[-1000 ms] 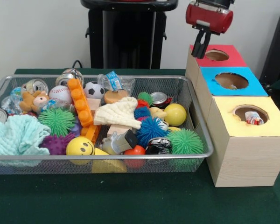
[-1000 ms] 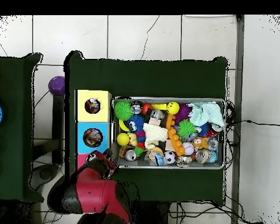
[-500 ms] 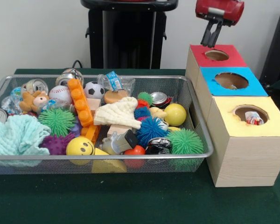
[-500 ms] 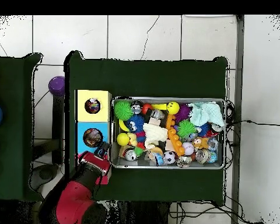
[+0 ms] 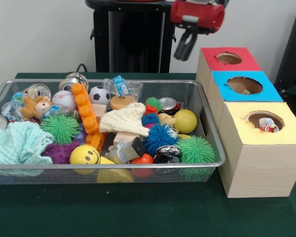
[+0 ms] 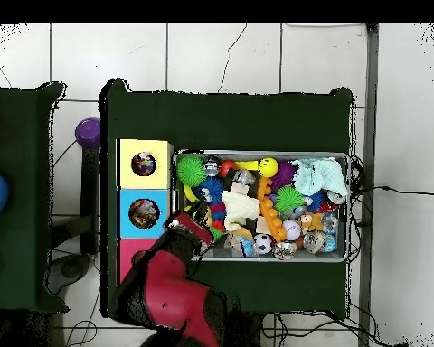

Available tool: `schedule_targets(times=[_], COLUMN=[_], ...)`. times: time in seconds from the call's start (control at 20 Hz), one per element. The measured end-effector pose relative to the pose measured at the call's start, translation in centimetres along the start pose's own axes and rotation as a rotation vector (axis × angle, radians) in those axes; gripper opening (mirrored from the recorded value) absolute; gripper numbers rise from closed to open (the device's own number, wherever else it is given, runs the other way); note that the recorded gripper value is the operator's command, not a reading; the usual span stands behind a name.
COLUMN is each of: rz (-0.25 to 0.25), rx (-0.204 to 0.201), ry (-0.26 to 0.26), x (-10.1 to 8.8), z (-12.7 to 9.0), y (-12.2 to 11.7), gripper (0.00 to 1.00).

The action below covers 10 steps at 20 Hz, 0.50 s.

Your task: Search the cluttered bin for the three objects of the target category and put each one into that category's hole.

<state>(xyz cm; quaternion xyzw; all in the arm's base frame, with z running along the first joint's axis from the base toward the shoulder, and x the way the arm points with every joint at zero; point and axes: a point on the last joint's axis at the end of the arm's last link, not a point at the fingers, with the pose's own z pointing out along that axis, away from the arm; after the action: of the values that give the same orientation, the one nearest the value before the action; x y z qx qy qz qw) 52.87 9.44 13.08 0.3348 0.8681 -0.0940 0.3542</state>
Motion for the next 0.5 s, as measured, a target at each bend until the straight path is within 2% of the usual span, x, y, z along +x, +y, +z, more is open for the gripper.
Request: schedule_targets(times=[0.2,0.35,0.5], rz=[0.112,0.145,0.129], rx=[0.016,0.016,-0.002], ry=[0.045,0.059,0.072], x=[-2.9,-3.5,-2.3], z=[2.6,3.3,2.8], y=[-2.2,-2.6,-1.6], gripper=[0.00,0.00,0.00])
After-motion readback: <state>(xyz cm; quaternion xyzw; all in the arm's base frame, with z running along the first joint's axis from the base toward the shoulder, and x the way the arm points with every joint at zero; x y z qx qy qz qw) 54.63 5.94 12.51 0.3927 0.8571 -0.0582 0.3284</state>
